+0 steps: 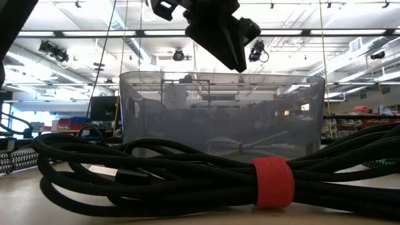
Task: Pick and place USB-C Cables
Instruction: Put the white charger cable into the bottom black transparent bin
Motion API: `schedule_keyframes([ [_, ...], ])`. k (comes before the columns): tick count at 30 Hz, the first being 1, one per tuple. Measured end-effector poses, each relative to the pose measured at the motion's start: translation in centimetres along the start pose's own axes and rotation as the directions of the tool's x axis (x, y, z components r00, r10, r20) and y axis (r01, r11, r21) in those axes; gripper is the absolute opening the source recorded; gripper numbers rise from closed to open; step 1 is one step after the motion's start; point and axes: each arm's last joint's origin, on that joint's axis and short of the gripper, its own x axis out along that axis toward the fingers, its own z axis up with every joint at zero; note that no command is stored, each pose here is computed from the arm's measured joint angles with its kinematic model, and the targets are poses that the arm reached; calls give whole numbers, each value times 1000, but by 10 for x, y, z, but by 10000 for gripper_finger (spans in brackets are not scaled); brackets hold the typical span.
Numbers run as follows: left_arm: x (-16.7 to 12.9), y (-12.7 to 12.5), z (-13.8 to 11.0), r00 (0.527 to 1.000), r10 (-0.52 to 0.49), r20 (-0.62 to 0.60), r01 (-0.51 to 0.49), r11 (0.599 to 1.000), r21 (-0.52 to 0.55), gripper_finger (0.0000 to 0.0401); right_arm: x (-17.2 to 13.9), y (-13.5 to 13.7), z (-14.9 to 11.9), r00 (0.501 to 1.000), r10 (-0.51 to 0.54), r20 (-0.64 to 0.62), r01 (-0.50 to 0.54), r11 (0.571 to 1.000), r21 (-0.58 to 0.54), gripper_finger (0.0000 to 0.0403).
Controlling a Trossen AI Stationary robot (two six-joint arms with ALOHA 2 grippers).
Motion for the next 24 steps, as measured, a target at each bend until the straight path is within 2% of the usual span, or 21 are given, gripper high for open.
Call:
schedule_keyframes([
  [2, 0, 0, 1, 1000, -7, 14, 7, 999, 34, 31, 0, 0, 0, 1000, 0, 1, 0, 1000, -1, 248],
  [3, 0, 0, 1, 999, -21, 25, 19, 999, 44, 16, 0, 0, 0, 1000, -1, 1, 1, 1000, -1, 248],
  [7, 4, -1, 2, 993, -102, 67, 97, 992, 79, 5, 0, 0, 0, 1000, -3, 2, 3, 1000, -1, 248],
  [11, 23, 2, -5, 974, -212, 83, 206, 976, 74, 5, 0, 0, 1, 1000, -2, 7, 2, 1000, 0, 248],
  [13, 29, 6, -9, 963, -252, 100, 249, 968, 40, 7, 0, 0, 1, 1000, -1, 10, 1, 1000, 0, 248],
  [17, 34, 12, -15, 958, -269, 96, 268, 963, 15, 32, 0, 0, 1, 1000, -1, 9, 1, 1000, 0, 248],
  [24, 34, 14, -15, 966, -243, 87, 238, 969, 70, 98, 0, 0, 1, 1000, -1, 10, 1, 1000, 0, 248],
])
